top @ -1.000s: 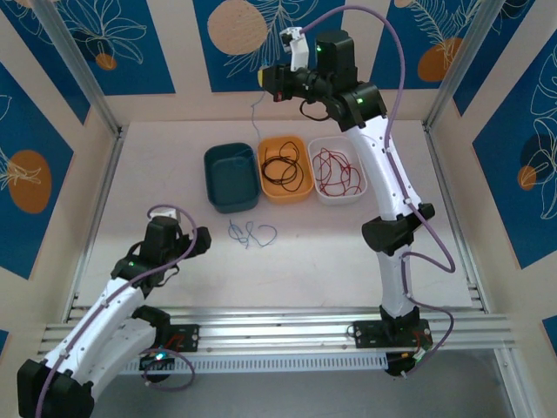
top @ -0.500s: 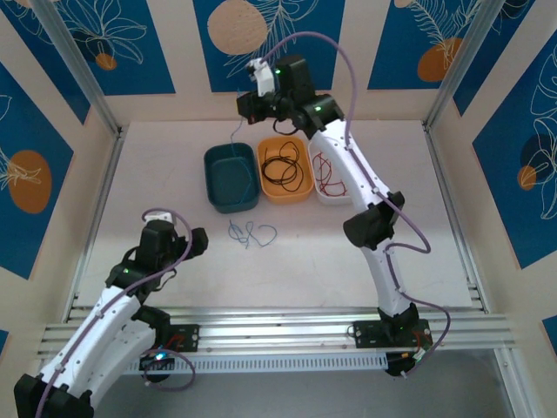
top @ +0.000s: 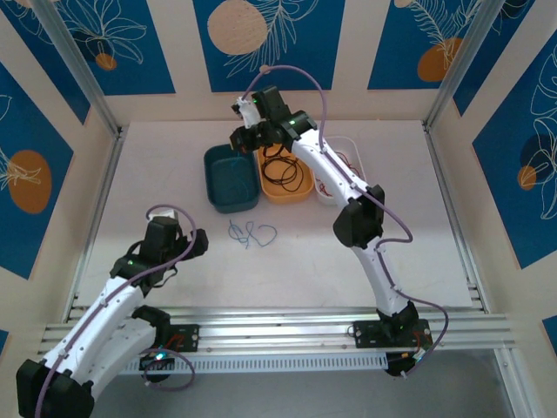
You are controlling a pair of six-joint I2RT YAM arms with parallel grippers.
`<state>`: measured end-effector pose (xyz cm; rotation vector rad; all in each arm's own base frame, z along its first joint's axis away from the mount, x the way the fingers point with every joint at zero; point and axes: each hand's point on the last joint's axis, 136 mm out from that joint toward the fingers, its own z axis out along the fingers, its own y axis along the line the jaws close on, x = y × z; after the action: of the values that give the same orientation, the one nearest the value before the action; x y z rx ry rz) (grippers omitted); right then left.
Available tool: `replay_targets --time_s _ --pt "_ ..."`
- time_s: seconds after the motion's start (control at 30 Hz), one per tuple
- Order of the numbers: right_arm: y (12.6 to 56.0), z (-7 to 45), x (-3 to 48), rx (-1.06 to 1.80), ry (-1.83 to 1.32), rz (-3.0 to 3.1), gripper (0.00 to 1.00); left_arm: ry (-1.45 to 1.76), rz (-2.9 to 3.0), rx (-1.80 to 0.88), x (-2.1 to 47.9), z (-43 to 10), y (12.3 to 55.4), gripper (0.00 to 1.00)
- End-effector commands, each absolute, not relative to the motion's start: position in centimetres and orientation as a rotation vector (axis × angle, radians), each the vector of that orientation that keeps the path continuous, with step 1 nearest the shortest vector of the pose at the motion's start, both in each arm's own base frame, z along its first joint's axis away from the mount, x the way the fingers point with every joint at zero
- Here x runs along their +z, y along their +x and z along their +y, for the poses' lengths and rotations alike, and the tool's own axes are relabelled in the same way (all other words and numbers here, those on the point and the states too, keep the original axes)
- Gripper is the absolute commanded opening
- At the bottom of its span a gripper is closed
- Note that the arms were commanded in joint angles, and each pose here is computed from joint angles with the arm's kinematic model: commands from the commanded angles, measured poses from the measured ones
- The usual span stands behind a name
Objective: Untangle the cables
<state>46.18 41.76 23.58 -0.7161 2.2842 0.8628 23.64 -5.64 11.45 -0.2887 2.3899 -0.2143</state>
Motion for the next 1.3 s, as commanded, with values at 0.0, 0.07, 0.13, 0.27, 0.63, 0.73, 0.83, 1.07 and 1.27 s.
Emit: replay_targets --time_s 0.0,0.07,0.13,0.27,0.63,0.73,0.83,1.07,1.27 --pt "45.2 42.6 18.6 0.783 -0.754 2.401 0.0 -0.294 2.369 -0.234 12.3 -5.7 24.0 1.0" --pt "45.2 42.7 17.0 0.741 -0.757 2.429 0.0 -0.286 2.361 -0.25 12.3 -6.0 24.0 1.0" --pt "45.3 42.9 15.6 0.712 -0.76 2.449 0.0 -0.288 2.365 -0.248 12.1 -5.9 24.0 1.0" --pt "45.6 42.9 13.2 0.662 -0.763 2.483 0.13 -0.271 2.383 -0.242 11.9 -6.0 23.9 1.0" --pt "46.1 42.4 15.6 0.614 -0.755 2.443 0.42 -0.262 2.377 -0.264 11.9 -6.3 24.1 1.0" --pt "46.0 41.8 17.3 0.588 -0.742 2.425 0.42 -0.277 2.382 -0.255 11.7 -6.2 24.0 1.0" --pt "45.8 41.0 18.9 0.566 -0.716 2.418 0.42 -0.278 2.384 -0.257 11.5 -6.2 24.0 1.0" --pt "43.1 38.8 21.1 0.468 -0.614 2.477 0.43 -0.281 2.391 -0.261 11.4 -6.4 24.2 1.0" --pt "38.3 37.1 20.7 0.377 -0.555 2.538 0.44 -0.259 2.401 -0.279 11.0 -6.8 24.4 1.0"
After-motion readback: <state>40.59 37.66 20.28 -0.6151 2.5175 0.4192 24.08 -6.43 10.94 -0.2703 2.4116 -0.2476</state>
